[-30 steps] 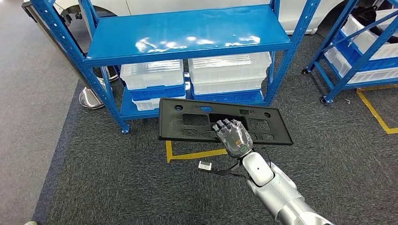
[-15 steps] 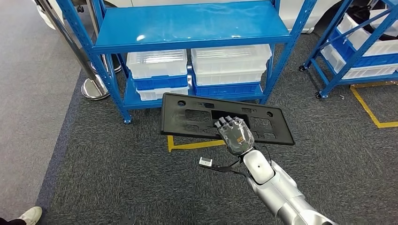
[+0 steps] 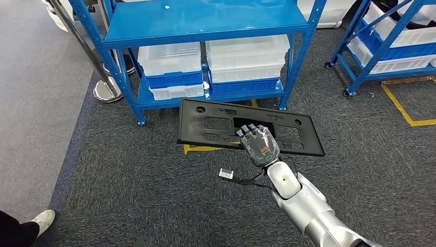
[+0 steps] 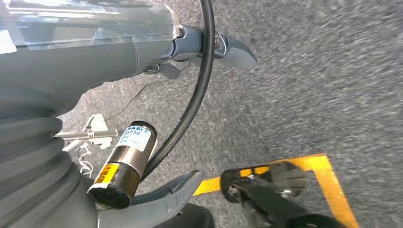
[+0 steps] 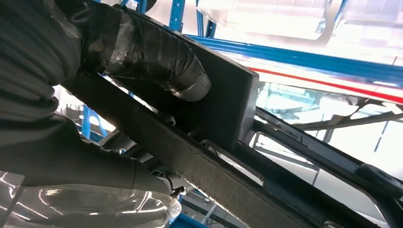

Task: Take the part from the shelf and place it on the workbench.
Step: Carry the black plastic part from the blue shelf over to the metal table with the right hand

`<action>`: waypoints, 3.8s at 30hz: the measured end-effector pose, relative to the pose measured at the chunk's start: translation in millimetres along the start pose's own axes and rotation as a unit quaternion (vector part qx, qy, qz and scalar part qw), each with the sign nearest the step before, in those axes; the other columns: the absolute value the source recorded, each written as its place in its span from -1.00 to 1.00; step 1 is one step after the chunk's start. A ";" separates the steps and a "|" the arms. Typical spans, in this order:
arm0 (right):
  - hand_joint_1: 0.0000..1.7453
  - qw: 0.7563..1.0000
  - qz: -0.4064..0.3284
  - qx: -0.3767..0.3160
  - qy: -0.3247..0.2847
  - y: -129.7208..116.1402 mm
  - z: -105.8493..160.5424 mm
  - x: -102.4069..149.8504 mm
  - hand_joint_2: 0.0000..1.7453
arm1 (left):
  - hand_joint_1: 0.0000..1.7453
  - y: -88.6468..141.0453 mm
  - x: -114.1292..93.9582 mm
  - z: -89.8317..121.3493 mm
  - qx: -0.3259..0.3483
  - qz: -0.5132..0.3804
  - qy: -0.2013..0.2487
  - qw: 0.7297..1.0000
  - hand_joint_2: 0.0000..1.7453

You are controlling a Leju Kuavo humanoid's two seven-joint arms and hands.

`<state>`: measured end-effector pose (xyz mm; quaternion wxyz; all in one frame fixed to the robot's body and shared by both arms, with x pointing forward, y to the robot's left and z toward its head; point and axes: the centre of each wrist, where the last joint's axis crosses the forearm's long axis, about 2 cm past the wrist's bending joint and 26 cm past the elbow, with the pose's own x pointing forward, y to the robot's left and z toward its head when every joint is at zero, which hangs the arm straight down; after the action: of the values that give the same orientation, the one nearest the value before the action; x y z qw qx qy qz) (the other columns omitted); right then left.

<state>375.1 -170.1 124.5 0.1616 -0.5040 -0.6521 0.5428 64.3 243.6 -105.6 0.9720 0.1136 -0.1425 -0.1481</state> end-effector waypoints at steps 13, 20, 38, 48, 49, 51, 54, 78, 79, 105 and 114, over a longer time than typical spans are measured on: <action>1.00 1.000 -0.014 0.017 -0.013 6.6 8.0 -2.3 1.00 | -1.00 -1.8 2.4 0.4 -0.005 -0.006 -0.006 1.000 1.00; 1.00 1.000 -0.021 0.018 -0.013 6.8 7.1 -5.1 1.00 | -1.00 -3.4 0.2 1.1 -0.006 -0.008 -0.004 1.000 1.00; 1.00 1.000 -0.019 0.021 -0.012 6.9 3.1 -9.1 1.00 | -1.00 -3.6 1.2 1.1 -0.003 -0.012 -0.005 1.000 1.00; 1.00 1.000 -0.003 0.022 -0.001 7.3 2.9 -14.9 1.00 | -1.00 -6.1 0.0 1.9 -0.010 -0.013 -0.001 1.000 1.00; 1.00 1.000 0.000 0.022 0.002 7.5 3.1 -16.8 1.00 | -1.00 -6.0 0.6 1.9 -0.011 -0.014 -0.002 1.000 1.00; 1.00 1.000 0.006 0.024 0.009 8.8 5.1 -21.8 1.00 | -1.00 -5.6 2.6 1.6 -0.012 -0.016 -0.004 1.000 1.00; 1.00 0.999 0.014 0.023 0.021 8.1 3.7 -29.4 1.00 | -1.00 -5.6 4.8 1.4 -0.013 -0.018 -0.006 1.000 1.00; 1.00 0.997 0.049 0.028 0.052 10.9 8.2 -53.7 1.00 | -1.00 -8.1 16.9 1.5 -0.022 -0.026 -0.010 0.999 1.00; 1.00 0.997 0.051 0.028 0.051 10.8 7.9 -54.2 1.00 | -1.00 -8.0 18.9 1.4 -0.023 -0.026 -0.013 0.999 1.00; 1.00 0.991 0.104 0.071 0.053 26.3 35.8 -88.5 1.00 | -1.00 -14.4 23.2 3.4 -0.032 -0.040 -0.015 0.999 1.00; 1.00 0.990 0.112 0.068 0.056 24.0 31.4 -94.6 1.00 | -1.00 -13.3 46.3 2.8 -0.033 -0.037 -0.040 0.998 1.00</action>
<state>404.4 -268.3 124.2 0.1696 -0.5913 -0.5429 0.5717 102.4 215.9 -95.2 0.9626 0.0805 -0.1718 -0.1932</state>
